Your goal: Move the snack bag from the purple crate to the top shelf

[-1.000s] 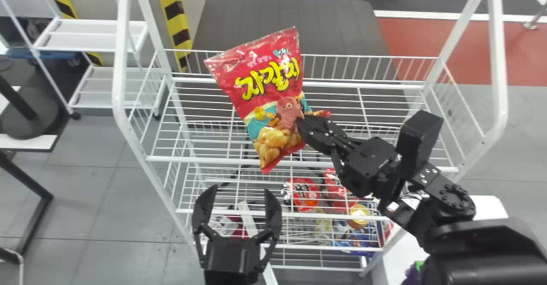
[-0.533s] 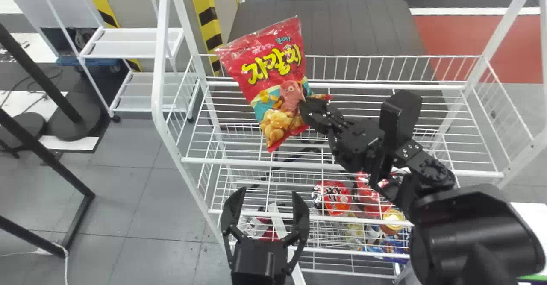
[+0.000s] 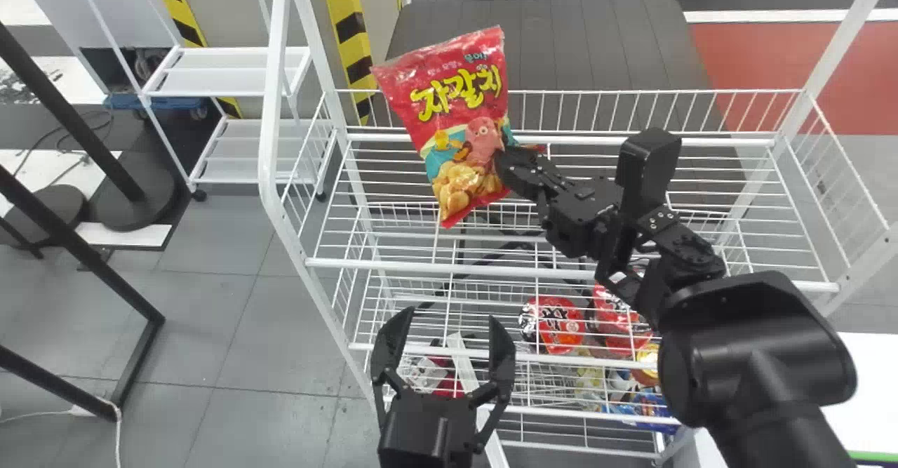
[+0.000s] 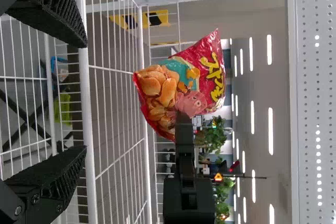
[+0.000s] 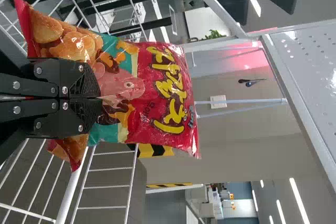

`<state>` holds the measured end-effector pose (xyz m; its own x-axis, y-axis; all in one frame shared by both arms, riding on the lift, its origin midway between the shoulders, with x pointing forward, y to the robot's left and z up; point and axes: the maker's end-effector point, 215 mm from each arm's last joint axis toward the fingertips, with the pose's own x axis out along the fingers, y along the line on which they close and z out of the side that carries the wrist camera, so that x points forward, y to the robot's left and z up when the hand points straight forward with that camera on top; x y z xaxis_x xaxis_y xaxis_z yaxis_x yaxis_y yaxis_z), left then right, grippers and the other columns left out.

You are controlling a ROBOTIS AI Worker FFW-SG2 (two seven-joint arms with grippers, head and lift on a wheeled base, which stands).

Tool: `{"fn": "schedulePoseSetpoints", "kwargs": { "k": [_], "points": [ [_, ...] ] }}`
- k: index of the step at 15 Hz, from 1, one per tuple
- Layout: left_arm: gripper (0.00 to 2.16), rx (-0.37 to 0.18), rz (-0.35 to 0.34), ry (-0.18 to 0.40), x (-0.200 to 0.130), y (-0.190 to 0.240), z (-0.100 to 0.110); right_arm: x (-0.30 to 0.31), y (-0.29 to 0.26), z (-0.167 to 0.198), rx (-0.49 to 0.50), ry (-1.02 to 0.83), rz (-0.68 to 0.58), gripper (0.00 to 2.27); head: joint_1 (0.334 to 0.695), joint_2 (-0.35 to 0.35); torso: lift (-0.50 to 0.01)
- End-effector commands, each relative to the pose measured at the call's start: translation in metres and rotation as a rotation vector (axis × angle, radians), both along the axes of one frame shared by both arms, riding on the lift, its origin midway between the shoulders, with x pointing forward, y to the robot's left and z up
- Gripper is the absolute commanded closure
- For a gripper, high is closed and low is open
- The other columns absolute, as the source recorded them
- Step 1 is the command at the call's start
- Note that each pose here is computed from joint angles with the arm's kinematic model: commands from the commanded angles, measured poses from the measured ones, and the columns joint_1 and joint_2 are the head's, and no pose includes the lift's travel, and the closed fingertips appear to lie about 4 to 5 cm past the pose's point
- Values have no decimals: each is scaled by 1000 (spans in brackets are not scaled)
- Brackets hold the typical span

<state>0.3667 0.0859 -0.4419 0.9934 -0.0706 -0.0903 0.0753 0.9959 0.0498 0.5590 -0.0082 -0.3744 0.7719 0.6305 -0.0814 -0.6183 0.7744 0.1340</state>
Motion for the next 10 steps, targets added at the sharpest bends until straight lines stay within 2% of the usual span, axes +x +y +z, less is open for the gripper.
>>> {"fn": "schedulePoseSetpoints", "kwargs": {
  "k": [1,4,10],
  "points": [
    [137,0,3,-3,-1,4,-1,11,-2,2,13,-21,-17,1767,695,94,4],
    [137,-11,6,-26,-1,7,2,22,-1,-1,19,-36,-22,1767,695,92,4],
    [137,-19,5,-31,1,9,-4,50,-11,-1,64,-42,-48,1767,695,89,4]
  ]
}}
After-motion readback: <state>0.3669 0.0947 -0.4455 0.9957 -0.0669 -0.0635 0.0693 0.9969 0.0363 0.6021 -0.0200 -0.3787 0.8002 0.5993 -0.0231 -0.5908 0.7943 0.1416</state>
